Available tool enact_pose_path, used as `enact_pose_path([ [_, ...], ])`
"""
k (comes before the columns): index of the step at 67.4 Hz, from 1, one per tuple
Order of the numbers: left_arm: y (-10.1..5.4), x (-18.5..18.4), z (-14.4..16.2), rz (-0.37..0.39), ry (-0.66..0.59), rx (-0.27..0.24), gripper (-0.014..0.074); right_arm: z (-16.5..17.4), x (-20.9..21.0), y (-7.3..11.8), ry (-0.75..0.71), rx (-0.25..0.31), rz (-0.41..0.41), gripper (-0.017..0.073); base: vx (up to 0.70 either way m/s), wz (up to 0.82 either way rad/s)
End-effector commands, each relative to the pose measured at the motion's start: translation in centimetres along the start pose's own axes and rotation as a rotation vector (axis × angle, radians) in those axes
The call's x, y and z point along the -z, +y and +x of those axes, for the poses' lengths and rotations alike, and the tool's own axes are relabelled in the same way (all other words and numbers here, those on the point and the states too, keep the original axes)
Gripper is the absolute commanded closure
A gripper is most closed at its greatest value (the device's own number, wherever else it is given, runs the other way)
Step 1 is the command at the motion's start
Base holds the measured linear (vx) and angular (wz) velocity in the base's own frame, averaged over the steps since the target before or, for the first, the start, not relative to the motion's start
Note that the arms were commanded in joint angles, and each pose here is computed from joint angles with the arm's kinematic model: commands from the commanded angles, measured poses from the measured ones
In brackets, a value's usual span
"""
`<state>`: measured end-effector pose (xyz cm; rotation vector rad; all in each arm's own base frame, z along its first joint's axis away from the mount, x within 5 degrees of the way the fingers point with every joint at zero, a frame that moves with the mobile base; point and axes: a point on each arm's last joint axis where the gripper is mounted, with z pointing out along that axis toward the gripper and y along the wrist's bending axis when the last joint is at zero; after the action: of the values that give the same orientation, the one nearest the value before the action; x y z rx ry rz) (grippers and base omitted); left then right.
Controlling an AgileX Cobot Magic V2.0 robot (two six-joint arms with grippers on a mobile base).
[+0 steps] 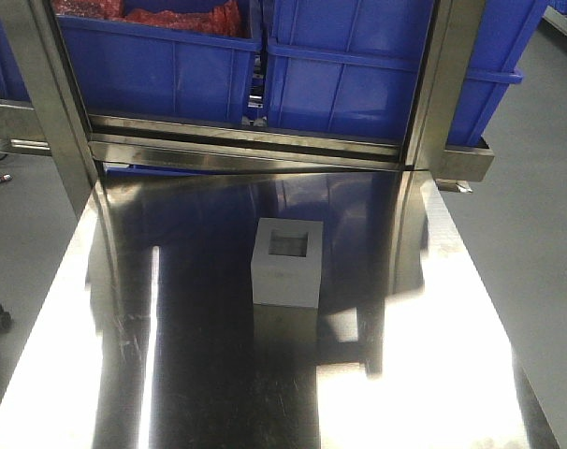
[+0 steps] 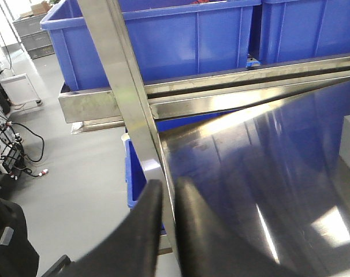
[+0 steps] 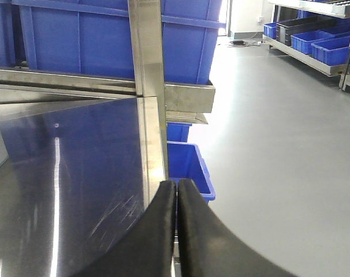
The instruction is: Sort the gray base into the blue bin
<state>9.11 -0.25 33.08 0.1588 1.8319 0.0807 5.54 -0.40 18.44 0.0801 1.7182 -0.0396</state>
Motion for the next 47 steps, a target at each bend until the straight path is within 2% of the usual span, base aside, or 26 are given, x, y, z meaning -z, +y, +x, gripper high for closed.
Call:
enact_pose_path([
  [1, 0.2, 0.3, -1.5, -0.010, -0.084, 0.010, 0.0330, -0.7, 0.1, 0.0, -0.082, 0.019, 0.006, 0.0564, 0.00, 0.00],
  [10, 0.2, 0.3, -1.6, -0.010, -0.085, 0.011, 0.0057, -0.7, 0.1, 0.0, -0.082, 0.019, 0.006, 0.0564, 0.00, 0.00],
  [19, 0.2, 0.3, -1.5, -0.010, -0.084, 0.011, -0.0101, -0.7, 0.1, 0.0, -0.082, 0.019, 0.006, 0.0564, 0.00, 0.00],
  [29, 0.2, 0.3, -1.6, -0.011, -0.093, 0.016, -0.0125, -0.7, 0.1, 0.0, -0.082, 0.019, 0.006, 0.0564, 0.00, 0.00],
  [37, 0.0, -0.1, -1.7, 0.020, -0.086, 0.073, -0.0105, -0.7, 0.1, 0.0, -0.082, 0.019, 0.006, 0.0564, 0.00, 0.00],
  [47, -0.5, -2.5, -1.4, 0.085, -0.001, 0.133, -0.0075, -0.7, 0.1, 0.0, -0.082, 0.019, 0.006, 0.0564, 0.00, 0.00],
])
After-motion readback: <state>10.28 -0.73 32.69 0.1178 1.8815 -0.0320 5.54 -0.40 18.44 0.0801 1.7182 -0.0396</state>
